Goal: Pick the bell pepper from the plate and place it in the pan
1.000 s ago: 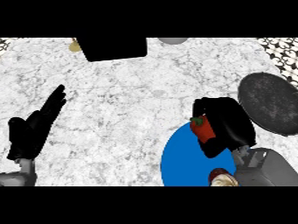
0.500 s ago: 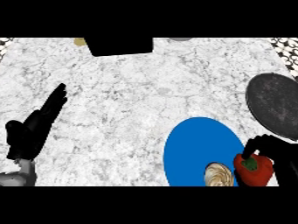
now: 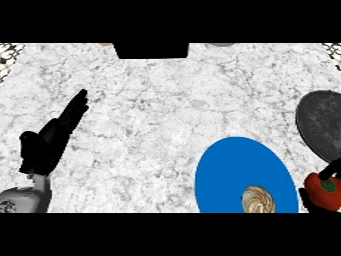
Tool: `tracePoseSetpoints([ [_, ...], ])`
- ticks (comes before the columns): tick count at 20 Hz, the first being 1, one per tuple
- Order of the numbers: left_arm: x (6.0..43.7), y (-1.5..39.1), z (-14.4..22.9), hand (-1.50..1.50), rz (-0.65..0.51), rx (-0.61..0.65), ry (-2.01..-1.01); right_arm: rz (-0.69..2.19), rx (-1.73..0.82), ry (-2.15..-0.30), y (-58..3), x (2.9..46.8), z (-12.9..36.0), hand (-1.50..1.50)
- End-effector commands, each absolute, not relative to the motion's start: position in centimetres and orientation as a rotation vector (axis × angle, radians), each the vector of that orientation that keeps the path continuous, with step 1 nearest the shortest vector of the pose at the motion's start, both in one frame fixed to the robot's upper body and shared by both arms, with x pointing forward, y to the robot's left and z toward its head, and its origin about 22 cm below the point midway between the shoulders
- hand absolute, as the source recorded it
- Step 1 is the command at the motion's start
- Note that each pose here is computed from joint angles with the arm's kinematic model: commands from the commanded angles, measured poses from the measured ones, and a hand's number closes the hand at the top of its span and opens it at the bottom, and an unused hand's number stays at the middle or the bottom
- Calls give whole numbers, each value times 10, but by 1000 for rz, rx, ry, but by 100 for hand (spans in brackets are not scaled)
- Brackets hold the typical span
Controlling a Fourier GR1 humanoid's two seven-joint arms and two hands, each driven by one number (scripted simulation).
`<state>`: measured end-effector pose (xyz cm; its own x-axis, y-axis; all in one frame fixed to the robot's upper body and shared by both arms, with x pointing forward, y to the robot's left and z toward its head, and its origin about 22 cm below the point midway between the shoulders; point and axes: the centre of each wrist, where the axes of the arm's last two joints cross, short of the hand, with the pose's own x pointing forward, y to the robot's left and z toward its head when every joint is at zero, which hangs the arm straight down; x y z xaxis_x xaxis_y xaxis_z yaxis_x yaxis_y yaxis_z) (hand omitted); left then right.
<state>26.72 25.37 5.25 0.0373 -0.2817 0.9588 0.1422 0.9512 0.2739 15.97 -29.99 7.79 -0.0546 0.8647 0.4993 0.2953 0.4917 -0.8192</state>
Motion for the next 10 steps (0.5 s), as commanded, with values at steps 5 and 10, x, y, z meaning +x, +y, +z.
tracePoseSetpoints([
  [5,263,245,42,0,-347,82,-1500,548,-1176,-1570,-373,208,48,150],
  [10,275,223,46,0,-341,83,-1502,557,-1188,-1590,-403,246,35,150],
])
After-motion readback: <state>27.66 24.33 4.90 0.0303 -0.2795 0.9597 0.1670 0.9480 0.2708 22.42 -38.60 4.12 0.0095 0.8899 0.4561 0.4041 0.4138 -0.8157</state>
